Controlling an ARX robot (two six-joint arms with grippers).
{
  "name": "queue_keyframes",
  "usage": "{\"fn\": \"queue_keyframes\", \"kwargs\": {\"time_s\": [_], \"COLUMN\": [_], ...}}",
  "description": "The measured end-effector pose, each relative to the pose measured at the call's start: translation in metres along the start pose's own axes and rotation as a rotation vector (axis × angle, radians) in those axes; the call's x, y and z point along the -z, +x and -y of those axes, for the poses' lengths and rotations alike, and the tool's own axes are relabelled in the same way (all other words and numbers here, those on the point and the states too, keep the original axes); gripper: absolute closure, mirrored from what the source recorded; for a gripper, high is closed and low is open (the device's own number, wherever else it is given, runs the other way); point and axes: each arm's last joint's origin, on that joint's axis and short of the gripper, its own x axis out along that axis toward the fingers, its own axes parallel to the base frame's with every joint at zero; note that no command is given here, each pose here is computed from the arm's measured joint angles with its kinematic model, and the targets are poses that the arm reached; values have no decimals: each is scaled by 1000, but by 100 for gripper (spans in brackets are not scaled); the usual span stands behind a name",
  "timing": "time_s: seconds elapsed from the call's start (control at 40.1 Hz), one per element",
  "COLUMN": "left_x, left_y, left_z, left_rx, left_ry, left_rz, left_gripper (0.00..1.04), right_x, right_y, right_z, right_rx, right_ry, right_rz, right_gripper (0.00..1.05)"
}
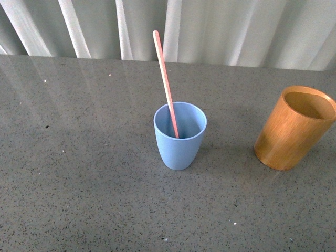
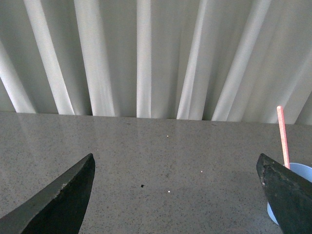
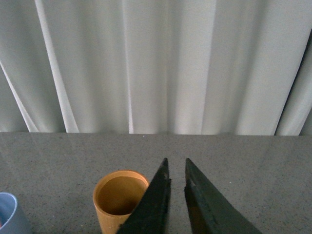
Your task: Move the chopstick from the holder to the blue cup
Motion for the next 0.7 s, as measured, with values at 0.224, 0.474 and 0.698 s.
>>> {"fn": "queue_keyframes", "kwargs": {"time_s": [0.224, 0.474, 0.698], "left_x": [0, 0, 0], "left_y": [0, 0, 0], "left_z": [0, 0, 0], "left_rx": [0, 0, 0], "left_ry": [0, 0, 0], "left_rz": [0, 0, 0], "left_gripper": [7, 7, 7], "right_x": [4, 6, 4], "right_y": [-10, -17, -23], "right_z": [0, 0, 0], "right_rx": [0, -1, -1], "right_ry": [-3, -3, -3], "right_rz": [3, 29, 34], "right_gripper": [104, 104, 104]}}
